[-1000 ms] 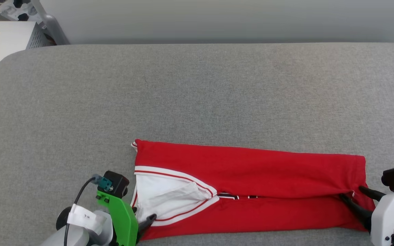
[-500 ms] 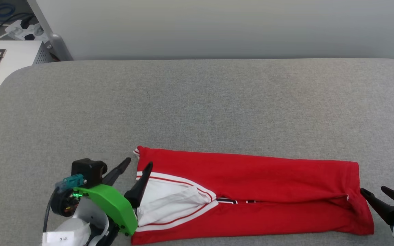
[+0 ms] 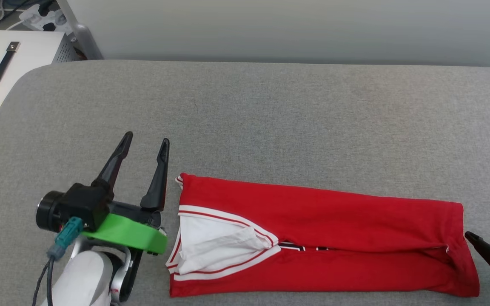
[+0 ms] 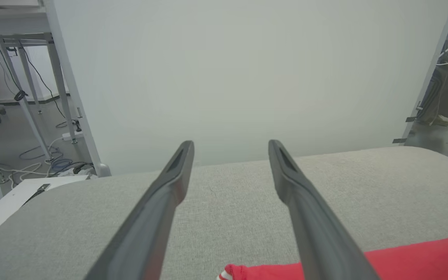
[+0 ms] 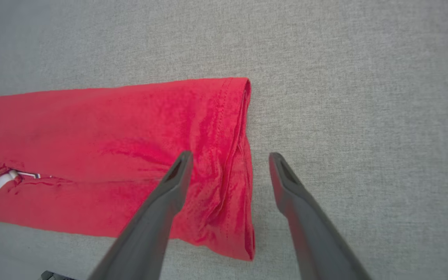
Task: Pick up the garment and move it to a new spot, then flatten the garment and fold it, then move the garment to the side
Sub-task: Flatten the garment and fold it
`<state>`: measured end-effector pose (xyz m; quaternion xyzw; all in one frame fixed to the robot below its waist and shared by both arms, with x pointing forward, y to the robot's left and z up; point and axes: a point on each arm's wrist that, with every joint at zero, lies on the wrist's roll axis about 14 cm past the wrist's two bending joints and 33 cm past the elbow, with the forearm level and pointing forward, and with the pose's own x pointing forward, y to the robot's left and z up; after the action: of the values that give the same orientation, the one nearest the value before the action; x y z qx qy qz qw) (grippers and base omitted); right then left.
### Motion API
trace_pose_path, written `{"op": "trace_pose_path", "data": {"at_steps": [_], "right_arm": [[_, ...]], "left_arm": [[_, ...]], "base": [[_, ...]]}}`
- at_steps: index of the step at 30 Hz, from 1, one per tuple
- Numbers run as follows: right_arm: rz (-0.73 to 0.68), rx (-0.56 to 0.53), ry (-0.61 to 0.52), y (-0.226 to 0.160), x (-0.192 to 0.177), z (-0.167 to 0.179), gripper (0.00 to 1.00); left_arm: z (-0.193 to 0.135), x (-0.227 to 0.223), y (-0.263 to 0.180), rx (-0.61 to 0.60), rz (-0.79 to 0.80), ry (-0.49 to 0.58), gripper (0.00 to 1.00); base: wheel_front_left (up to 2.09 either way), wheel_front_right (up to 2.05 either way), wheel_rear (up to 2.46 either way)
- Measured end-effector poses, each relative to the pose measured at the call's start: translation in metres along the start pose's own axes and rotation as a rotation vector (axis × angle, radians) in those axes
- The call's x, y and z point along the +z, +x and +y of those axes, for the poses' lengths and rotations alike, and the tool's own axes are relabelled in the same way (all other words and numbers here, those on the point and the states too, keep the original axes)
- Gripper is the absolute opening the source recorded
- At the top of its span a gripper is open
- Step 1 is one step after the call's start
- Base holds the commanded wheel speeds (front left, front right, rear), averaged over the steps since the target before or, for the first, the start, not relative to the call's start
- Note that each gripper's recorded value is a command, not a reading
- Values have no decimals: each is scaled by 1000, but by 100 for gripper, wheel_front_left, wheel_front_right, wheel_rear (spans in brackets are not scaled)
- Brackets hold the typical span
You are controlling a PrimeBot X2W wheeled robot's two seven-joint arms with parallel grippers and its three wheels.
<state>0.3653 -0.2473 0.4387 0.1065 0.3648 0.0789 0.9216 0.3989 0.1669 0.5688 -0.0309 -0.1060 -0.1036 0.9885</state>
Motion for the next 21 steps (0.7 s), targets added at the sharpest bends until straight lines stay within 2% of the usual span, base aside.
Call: {"op": "trace_pose_path", "data": {"at_steps": [6, 13, 21], "right_arm": [[48, -32, 84, 9, -9, -3, 100], [94, -58, 146, 23, -9, -7, 100], [202, -74, 197, 42, -31, -10, 100]], "left_arm": [[2, 15, -6, 37, -75, 59, 100], [3, 1, -10, 38, -43, 58, 100], [11, -12, -11, 66, -8, 59, 100]], "base": [[0, 0, 0], [0, 0, 0], [0, 0, 0]]}}
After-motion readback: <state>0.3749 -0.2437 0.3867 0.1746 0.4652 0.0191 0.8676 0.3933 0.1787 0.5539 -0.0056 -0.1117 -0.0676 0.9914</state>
